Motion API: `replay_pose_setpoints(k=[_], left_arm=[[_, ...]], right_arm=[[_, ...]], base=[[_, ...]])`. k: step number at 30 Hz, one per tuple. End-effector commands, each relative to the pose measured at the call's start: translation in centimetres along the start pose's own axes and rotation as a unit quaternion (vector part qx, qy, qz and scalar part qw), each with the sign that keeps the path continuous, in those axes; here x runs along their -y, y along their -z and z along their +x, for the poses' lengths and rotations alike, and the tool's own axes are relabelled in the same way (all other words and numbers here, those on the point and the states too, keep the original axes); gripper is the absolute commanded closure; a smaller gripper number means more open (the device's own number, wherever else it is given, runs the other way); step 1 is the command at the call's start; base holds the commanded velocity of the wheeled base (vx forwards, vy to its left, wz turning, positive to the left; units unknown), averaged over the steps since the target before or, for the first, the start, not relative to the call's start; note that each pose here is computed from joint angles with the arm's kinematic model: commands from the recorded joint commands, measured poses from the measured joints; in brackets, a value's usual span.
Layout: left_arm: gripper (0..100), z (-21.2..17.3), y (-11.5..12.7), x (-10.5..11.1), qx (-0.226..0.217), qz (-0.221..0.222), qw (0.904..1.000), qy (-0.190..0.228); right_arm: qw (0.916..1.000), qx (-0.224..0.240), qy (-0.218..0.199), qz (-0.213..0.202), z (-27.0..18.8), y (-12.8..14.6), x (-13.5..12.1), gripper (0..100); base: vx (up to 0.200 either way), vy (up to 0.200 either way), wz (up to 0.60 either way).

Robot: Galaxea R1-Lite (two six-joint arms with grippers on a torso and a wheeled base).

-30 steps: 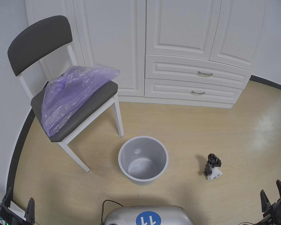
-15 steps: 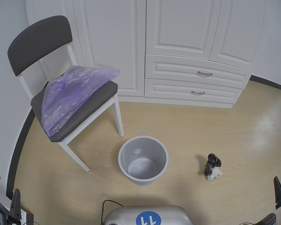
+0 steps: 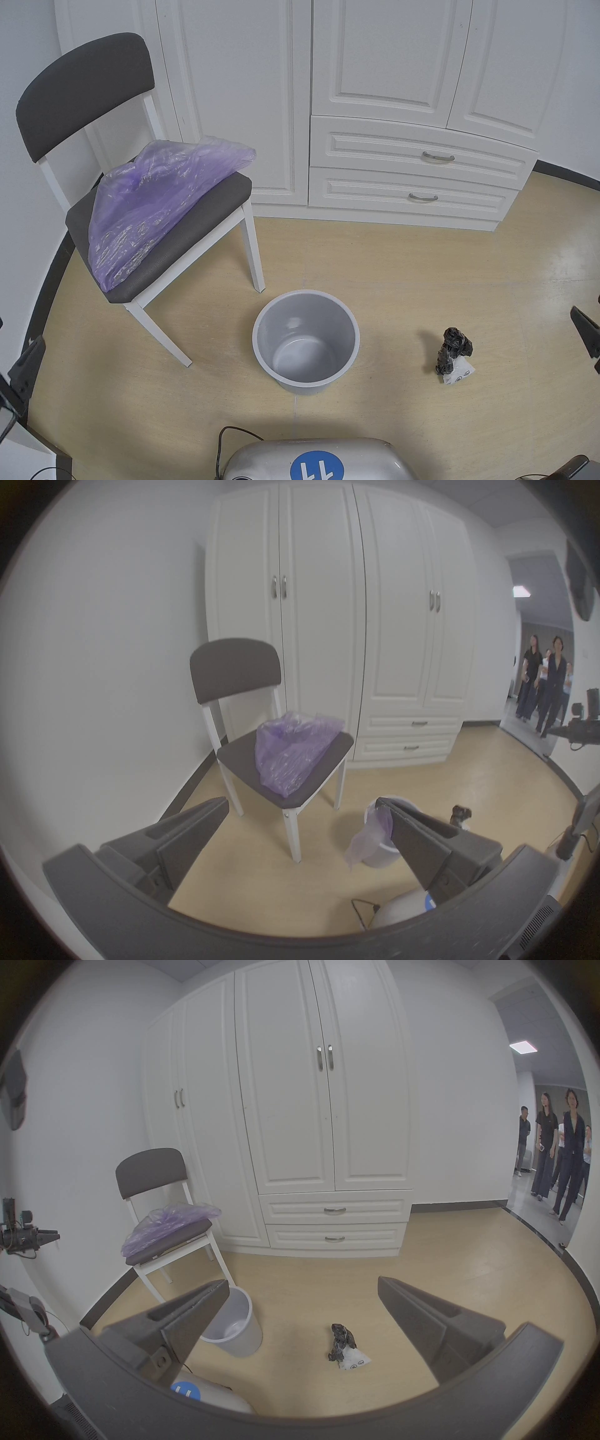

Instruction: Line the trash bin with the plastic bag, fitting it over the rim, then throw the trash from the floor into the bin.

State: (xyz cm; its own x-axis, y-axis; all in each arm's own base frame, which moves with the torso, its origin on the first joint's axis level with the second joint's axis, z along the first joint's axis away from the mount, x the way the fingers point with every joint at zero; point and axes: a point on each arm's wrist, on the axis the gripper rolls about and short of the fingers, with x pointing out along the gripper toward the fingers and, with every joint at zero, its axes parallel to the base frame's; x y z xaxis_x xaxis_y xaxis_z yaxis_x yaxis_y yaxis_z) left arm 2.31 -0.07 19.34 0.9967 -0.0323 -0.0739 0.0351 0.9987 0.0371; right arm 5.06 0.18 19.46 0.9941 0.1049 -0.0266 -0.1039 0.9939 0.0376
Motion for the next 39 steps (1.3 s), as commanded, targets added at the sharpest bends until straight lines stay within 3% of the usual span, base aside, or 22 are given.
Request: replay_pose_setpoints(k=[1, 6, 13, 17, 23, 27, 32, 39], left_arm=[[0, 8.6, -2.1, -0.5, -0.144, 0.048, 0.9882, -0.023], [0, 11.9, -1.9, -0.3, -0.193, 0.071, 0.9781, -0.033], [0, 15.4, -1.8, 0.8, -0.229, 0.109, 0.9655, -0.058], [0, 17.8, -1.5, 1.6, -0.253, 0.158, 0.9502, -0.089], [0, 20.4, -0.8, 2.4, -0.255, 0.193, 0.9427, -0.096], [0, 23.1, 0.6, 2.6, -0.258, 0.225, 0.9302, -0.133], [0, 24.8, 1.3, 2.5, -0.249, 0.255, 0.9212, -0.156], [0, 26.1, 1.6, 2.4, -0.235, 0.276, 0.9161, -0.171]], right_arm=[[0.9978, -0.065, -0.005, 0.013, 7.0, -0.3, 0.7, 0], [0.9969, -0.066, 0.004, 0.043, 9.0, -0.1, -0.6, 0], [0.9979, -0.013, 0.021, 0.060, 10.0, -0.9, -3.2, 0], [0.9980, -0.006, 0.026, 0.058, 10.1, -1.1, -3.4, 0], [0.9981, -0.015, 0.024, 0.054, 10.5, -0.8, -3.6, 0], [0.9981, -0.016, 0.025, 0.054, 10.6, -0.7, -3.6, 0], [0.9980, -0.013, 0.028, 0.055, 10.5, -0.8, -3.5, 0], [0.9980, -0.008, 0.027, 0.056, 10.4, -1.0, -3.4, 0]], base=[[0.000, 0.000, 0.00], [0.000, 0.000, 0.00], [0.000, 0.000, 0.00], [0.000, 0.000, 0.00], [0.000, 0.000, 0.00], [0.000, 0.000, 0.00], [0.000, 0.000, 0.00], [0.000, 0.000, 0.00]])
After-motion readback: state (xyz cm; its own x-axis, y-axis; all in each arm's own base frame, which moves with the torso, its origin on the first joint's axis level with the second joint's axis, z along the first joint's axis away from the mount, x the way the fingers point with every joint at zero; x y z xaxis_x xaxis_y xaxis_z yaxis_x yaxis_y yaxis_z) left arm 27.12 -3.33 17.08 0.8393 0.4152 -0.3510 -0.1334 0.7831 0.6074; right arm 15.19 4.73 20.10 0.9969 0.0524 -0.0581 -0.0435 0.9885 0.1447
